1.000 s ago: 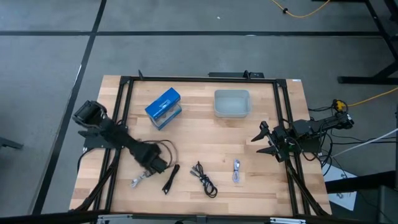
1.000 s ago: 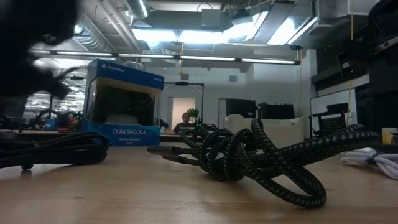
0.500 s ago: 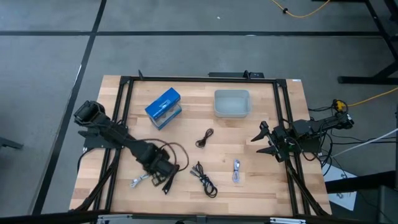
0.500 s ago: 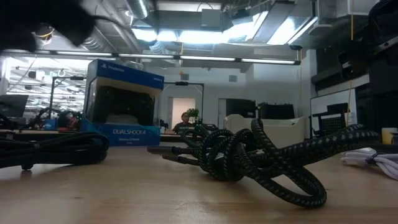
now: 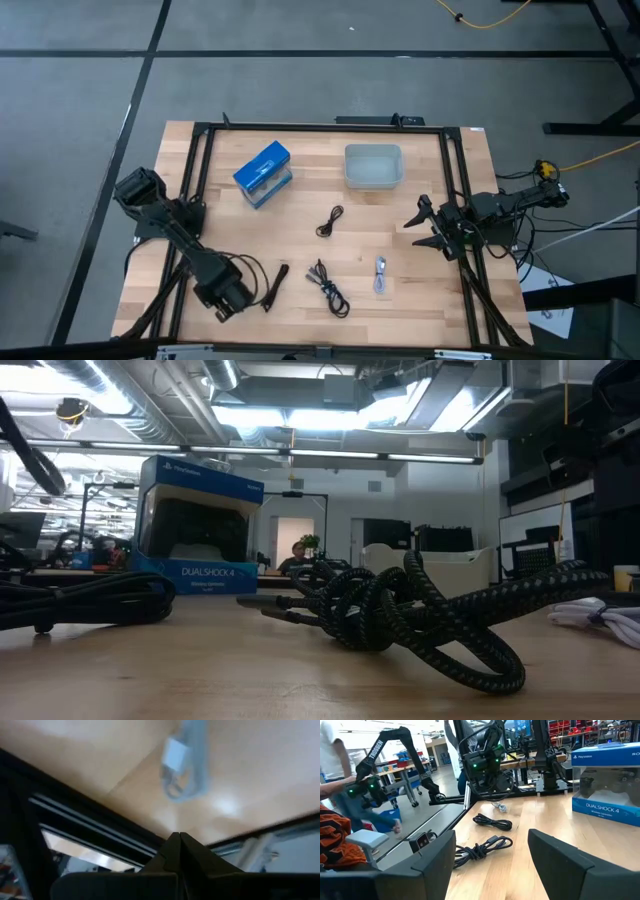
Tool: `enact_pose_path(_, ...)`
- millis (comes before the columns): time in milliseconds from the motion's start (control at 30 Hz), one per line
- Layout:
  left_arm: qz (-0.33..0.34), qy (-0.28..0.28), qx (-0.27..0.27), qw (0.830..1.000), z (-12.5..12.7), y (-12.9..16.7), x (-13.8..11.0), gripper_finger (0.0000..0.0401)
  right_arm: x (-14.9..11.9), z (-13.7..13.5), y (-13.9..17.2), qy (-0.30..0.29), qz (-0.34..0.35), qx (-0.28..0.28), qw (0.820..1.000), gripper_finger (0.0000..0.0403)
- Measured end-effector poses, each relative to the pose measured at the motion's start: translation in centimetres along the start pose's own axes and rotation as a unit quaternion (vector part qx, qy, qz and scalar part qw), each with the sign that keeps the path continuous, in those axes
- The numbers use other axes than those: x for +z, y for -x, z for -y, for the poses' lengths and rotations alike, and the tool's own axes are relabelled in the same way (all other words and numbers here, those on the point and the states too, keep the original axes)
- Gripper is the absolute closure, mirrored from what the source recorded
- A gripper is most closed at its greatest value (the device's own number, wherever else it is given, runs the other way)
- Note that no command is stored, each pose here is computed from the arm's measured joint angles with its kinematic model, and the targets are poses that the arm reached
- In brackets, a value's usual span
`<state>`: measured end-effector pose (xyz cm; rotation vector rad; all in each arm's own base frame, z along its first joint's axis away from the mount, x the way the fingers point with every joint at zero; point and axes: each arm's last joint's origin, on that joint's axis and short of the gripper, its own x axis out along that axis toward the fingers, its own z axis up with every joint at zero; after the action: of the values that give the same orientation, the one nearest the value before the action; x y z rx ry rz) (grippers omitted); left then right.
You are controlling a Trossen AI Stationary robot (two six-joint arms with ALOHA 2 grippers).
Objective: Pick and place USB-C Cables
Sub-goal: Move the charger cables to the center of the table
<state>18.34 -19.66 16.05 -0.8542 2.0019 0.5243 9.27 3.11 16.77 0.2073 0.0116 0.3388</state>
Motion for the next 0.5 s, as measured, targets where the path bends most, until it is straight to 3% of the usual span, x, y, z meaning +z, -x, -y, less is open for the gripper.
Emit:
enact_pose_path(200, 0.016, -0.006, -0.028, 0.999, -0.2, -0.8, 1.5, 0.0401, 0.0, 0.0, 0.0, -0.001, 0.000, 0.000, 1.000, 0.0150)
enact_pose_path(400, 0.112, -0.020, -0.062, 0.992, 0.4, -0.2, 5.7, 0.0401, 0.0, 0.0, 0.0, 0.000, 0.000, 0.000, 1.000, 0.0150)
enact_pose_path(500, 0.165, -0.069, -0.094, 0.979, 1.4, 1.2, 7.4, 0.0401, 0.0, 0.0, 0.0, 0.000, 0.000, 0.000, 1.000, 0.0150)
